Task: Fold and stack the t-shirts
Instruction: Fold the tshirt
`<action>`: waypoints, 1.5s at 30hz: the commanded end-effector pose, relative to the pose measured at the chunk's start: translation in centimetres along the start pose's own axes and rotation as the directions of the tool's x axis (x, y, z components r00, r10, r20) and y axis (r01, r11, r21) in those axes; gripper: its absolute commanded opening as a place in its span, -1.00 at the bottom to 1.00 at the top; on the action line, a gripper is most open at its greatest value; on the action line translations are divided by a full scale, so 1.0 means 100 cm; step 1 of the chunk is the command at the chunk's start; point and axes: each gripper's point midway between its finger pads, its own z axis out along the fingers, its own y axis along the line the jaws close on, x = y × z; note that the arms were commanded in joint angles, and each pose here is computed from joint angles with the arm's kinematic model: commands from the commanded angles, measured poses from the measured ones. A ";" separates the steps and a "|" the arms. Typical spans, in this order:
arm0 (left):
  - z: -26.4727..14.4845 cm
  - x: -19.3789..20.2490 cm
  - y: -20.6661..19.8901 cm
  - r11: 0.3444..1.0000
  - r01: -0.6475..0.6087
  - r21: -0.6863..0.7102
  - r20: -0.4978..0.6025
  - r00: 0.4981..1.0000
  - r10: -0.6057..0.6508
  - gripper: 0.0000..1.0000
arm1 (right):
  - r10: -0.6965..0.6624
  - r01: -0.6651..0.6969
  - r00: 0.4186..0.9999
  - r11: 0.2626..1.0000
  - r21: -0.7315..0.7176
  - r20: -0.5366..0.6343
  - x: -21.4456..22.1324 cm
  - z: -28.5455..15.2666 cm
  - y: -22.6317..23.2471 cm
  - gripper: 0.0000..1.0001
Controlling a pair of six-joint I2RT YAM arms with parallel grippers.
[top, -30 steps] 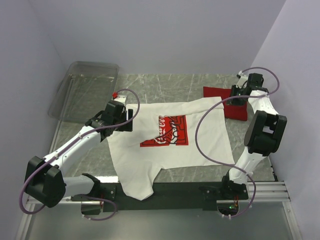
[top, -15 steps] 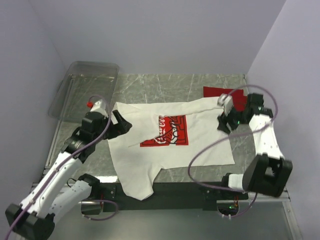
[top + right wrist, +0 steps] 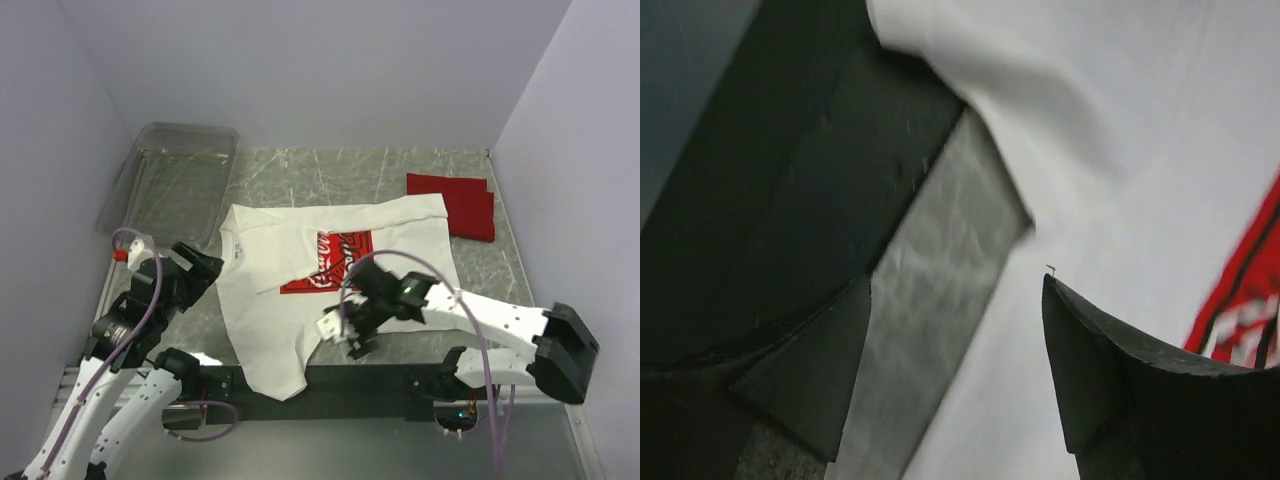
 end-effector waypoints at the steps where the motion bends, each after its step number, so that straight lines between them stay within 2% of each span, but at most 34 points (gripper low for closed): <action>1: -0.016 -0.024 0.004 0.999 0.049 -0.013 0.109 0.993 -0.048 0.78 | -0.109 0.109 0.994 0.994 0.006 -0.014 -0.046 0.044 -0.005 0.51; 3: -0.020 -0.024 0.006 1.000 0.028 -0.004 0.113 0.993 -0.028 0.77 | -0.158 0.156 0.987 0.985 -0.073 -0.036 -0.061 0.070 0.016 0.49; 8: -0.036 -0.026 -0.003 0.994 -0.038 0.101 0.127 0.992 0.025 0.76 | -0.191 0.180 0.968 0.980 -0.084 -0.160 -0.061 0.104 0.029 0.47; 12: -0.049 -0.029 -0.012 0.981 -0.060 0.184 0.150 0.988 0.033 0.75 | -0.178 0.166 0.963 0.983 -0.072 -0.205 -0.066 0.119 0.028 0.36; 19: -0.049 -0.024 -0.009 0.978 -0.083 0.192 0.132 0.990 0.058 0.75 | -0.153 0.156 0.963 0.988 -0.006 -0.223 -0.079 0.125 0.017 0.19; 26: -0.048 -0.022 -0.011 0.975 -0.099 0.199 0.125 0.989 0.074 0.75 | -0.124 0.121 0.966 0.992 -0.028 -0.225 -0.087 0.134 0.021 0.01; 36: -0.047 -0.018 -0.014 0.970 -0.100 0.220 0.113 0.991 0.077 0.75 | -0.088 0.079 0.977 0.995 -0.054 -0.193 -0.098 0.140 0.033 0.08; 45: -0.052 -0.023 -0.013 0.970 -0.102 0.220 0.132 0.988 0.074 0.75 | 0.052 -0.022 0.983 0.986 0.165 -0.179 -0.105 0.147 -0.001 0.15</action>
